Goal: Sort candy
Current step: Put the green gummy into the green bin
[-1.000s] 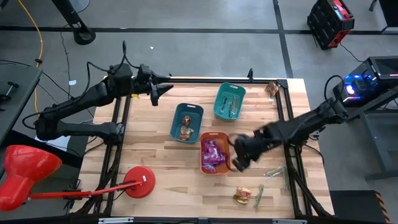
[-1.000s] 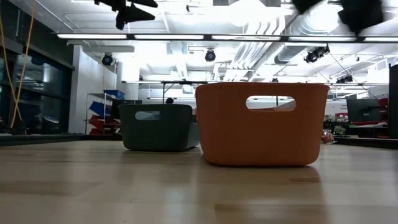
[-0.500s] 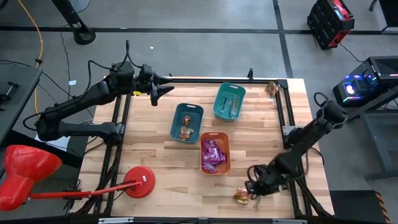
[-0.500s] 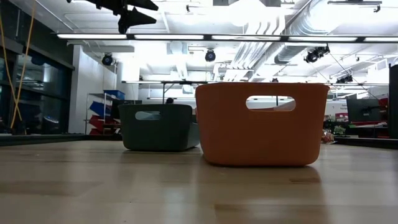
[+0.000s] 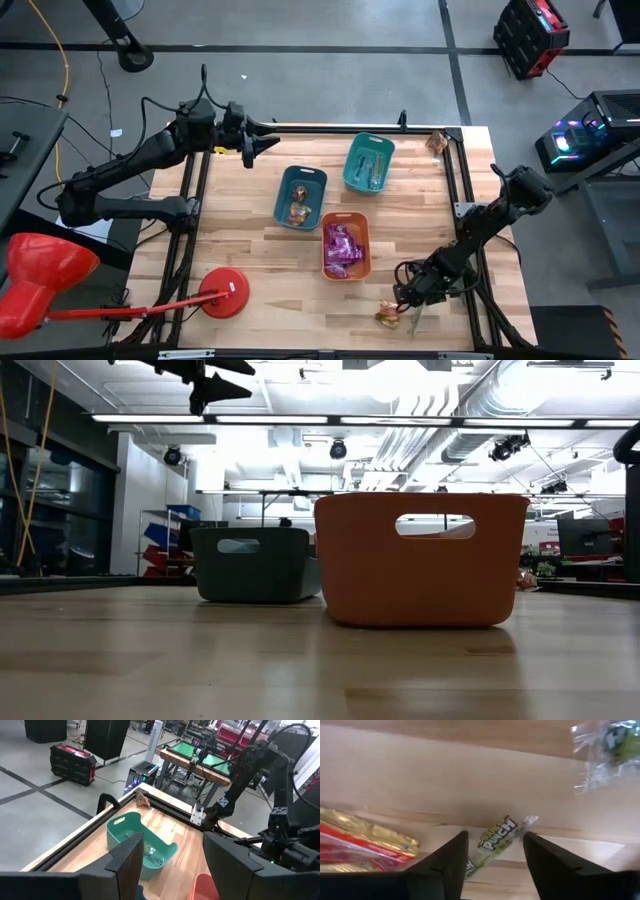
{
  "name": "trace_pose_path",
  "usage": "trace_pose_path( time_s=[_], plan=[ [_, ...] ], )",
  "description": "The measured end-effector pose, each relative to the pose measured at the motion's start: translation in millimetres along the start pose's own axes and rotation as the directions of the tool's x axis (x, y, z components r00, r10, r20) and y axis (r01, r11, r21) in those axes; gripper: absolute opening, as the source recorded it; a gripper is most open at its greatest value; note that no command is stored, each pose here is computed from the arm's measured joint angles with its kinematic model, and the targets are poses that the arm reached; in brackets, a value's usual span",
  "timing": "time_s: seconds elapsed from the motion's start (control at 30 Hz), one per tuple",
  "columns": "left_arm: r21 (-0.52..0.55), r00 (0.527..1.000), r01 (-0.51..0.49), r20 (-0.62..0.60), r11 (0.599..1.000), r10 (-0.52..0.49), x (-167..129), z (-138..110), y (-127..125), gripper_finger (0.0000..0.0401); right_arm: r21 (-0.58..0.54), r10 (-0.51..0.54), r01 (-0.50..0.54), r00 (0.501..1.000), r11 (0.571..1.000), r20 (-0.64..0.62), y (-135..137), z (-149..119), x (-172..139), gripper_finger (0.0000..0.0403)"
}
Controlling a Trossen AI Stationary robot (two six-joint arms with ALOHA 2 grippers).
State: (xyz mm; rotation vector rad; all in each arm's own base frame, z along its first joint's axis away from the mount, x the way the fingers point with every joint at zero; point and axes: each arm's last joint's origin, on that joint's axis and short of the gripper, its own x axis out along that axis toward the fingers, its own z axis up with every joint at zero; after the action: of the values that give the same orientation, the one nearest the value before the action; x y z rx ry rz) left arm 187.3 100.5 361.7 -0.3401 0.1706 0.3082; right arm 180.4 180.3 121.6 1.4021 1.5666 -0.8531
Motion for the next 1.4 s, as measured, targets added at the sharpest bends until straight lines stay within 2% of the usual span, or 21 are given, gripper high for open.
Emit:
trace_pose_path(
  time_s=[0.1,0.2,0.23,0.33,0.47,0.53,0.6,0.7,0.77,0.87,0.93,0.97,1.07,1.17,1.3,1.37,1.4],
  plan=[
    [0.003,1.0,0.005,0.02,1.0,-0.005,-0.3,2.1,-0.6,0.0197,-0.062,-0.027,0.027,1.0,0.998,0.001,-0.9,1.1,4.1,0.0132],
    [0.006,0.998,0.016,0.062,1.0,-0.016,-2.8,11.0,-3.6,0.0197,-0.122,0.01,-0.006,0.999,0.993,0.031,0.4,2.3,-2.4,0.0032],
    [0.015,0.997,0.02,0.079,1.0,-0.021,-5.0,16.1,-5.5,0.0197,-0.133,0.02,-0.013,0.998,0.991,0.051,1.6,3.0,-8.8,0.002],
    [0.084,0.989,0.021,0.141,0.996,-0.032,-13.9,34.8,-11.2,0.0197,-0.16,0.057,-0.029,0.983,0.987,0.174,2.3,10.3,-37.9,0.002],
    [0.163,0.976,-0.036,0.217,0.986,0.0,-25.6,55.2,-14.3,0.0197,-0.205,0.198,-0.14,0.934,0.969,0.297,6.1,8.8,-104.8,0.0006],
    [0.177,0.972,-0.069,0.235,0.982,0.026,-28.2,59.2,-13.0,0.0197,-0.201,0.271,-0.199,0.852,0.959,0.449,3.4,17.8,-143.7,0.0005],
    [0.182,0.971,-0.084,0.236,0.98,0.04,-28.8,59.8,-10.9,0.0197,-0.221,0.349,-0.27,0.722,0.937,0.598,2.4,28.1,-180.7,0.0003],
    [0.208,0.98,-0.089,0.194,0.974,0.048,-26.2,52.7,-5.7,0.0197,-0.232,0.365,-0.3,0.535,0.925,0.762,-0.7,52.3,-228.6,0.0002],
    [0.214,0.988,-0.066,0.149,0.975,0.034,-19.5,40.6,-1.1,0.0197,-0.225,0.328,-0.267,0.458,0.937,0.826,2.4,74.6,-250.1,0.0002],
    [0.152,0.994,-0.011,0.107,0.988,-0.005,-5.4,15.7,8.0,0.0197,-0.238,0.309,-0.219,0.398,0.946,0.864,14.0,116.4,-271.6,0.0001],
    [0.07,0.993,0.032,0.113,0.997,-0.04,3.1,-1.4,14.0,0.0197,-0.229,0.286,-0.187,0.39,0.955,0.875,19.6,147.1,-280.7,0.0001],
    [0.025,0.991,0.055,0.119,0.998,-0.058,6.8,-10.0,16.8,0.0197,-0.206,0.258,-0.17,0.402,0.964,0.878,20.8,163.1,-281.9,0.0001],
    [-0.078,0.979,0.154,0.149,0.985,-0.141,13.4,-27.2,18.3,0.0197,-0.147,0.183,-0.114,0.466,0.983,0.866,22.4,206.7,-278.1,0.0005],
    [-0.1,0.965,0.224,0.164,0.969,-0.206,12.3,-30.1,16.2,0.0197,-0.182,0.209,-0.104,0.552,0.978,0.807,27.8,240.2,-269.9,0.003],
    [-0.076,0.959,0.235,0.178,0.969,-0.219,7.9,-28.1,13.2,0.0197,-0.289,0.287,-0.093,0.586,0.953,0.758,42.6,260.4,-262.1,0.0093],
    [-0.06,0.956,0.235,0.193,0.97,-0.22,3.5,-26.0,12.3,0.0197,-0.316,0.272,-0.037,0.609,0.948,0.745,45.5,259.6,-263.8,0.0128],
    [-0.048,0.955,0.234,0.201,0.971,-0.22,1.0,-24.9,11.9,0.0197,-0.315,0.242,0.001,0.638,0.949,0.731,44.0,256.5,-263.4,0.0145]
  ],
)
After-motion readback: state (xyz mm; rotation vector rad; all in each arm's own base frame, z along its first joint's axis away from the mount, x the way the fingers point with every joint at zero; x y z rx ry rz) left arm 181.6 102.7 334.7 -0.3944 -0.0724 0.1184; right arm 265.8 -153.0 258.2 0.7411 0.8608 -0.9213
